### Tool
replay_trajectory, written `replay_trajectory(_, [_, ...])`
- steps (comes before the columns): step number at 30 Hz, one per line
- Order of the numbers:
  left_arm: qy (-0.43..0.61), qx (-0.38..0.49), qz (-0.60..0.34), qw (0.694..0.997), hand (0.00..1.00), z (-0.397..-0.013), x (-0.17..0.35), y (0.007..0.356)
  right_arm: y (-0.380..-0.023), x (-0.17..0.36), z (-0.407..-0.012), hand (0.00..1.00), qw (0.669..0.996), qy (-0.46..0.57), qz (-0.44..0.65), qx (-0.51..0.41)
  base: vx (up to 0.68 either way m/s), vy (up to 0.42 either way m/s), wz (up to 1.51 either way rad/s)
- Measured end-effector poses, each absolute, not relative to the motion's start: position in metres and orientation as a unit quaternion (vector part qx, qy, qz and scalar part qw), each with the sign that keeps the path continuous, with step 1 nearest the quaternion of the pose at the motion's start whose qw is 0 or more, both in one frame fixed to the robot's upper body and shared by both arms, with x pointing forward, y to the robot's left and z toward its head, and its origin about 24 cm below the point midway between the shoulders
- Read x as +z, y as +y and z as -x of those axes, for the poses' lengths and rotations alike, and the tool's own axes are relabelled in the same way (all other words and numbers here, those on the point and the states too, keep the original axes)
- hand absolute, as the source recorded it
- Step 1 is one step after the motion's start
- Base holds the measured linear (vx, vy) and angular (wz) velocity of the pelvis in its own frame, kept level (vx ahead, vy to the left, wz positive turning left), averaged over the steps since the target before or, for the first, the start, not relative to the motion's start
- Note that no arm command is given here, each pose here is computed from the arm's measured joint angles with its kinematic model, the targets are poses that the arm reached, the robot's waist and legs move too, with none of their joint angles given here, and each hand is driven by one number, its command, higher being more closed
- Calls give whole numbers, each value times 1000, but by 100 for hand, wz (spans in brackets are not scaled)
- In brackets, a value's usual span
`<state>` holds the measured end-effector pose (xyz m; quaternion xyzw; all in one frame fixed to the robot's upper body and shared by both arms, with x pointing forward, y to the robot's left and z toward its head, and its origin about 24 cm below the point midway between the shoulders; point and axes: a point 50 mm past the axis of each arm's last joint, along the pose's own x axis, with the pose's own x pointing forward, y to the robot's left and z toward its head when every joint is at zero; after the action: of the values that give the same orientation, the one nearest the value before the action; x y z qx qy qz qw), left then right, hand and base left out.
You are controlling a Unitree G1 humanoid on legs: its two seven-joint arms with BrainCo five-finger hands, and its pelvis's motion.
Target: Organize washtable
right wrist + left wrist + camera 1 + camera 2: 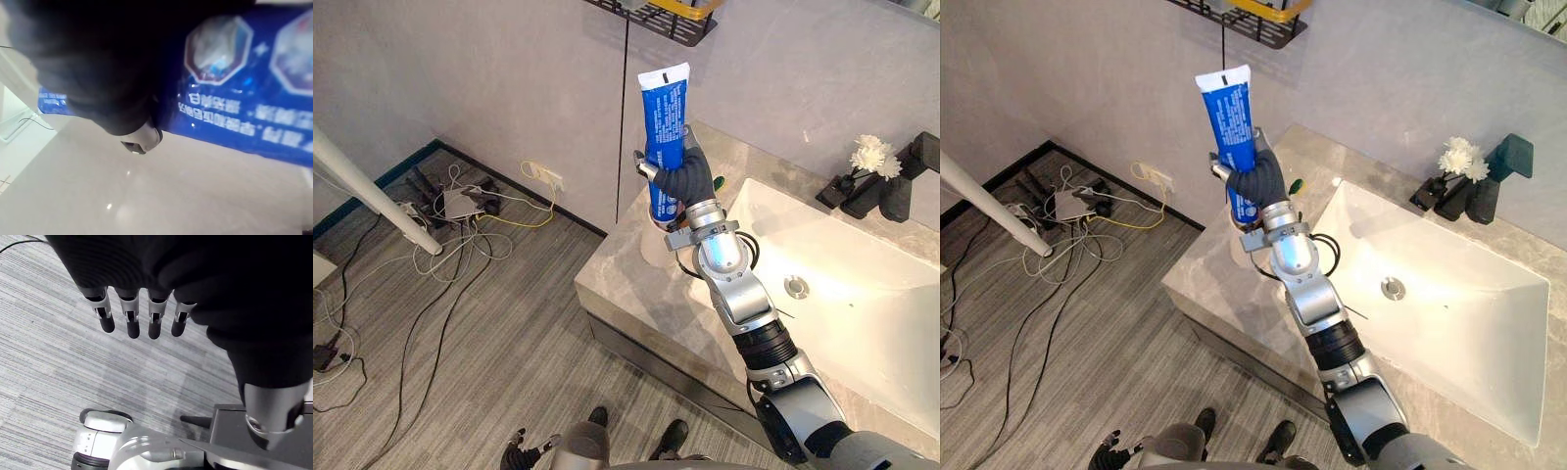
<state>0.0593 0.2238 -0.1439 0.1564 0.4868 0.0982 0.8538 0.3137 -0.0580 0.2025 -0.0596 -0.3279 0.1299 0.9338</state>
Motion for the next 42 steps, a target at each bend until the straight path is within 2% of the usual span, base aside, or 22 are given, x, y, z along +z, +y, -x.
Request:
replay_trajectory(16, [487, 98, -156, 854, 0, -59, -144, 224, -59, 194, -318, 100, 940, -308, 66, 129, 0, 0, 0])
replay_trajectory(17, [487, 98, -156, 854, 0, -59, -144, 224, -59, 194, -318, 0, 940, -308, 66, 129, 0, 0, 0])
replay_trajectory(42, [488, 99, -156, 853, 0, -59, -144, 224, -56, 189, -315, 0, 941, -303, 63, 135, 0, 0, -1])
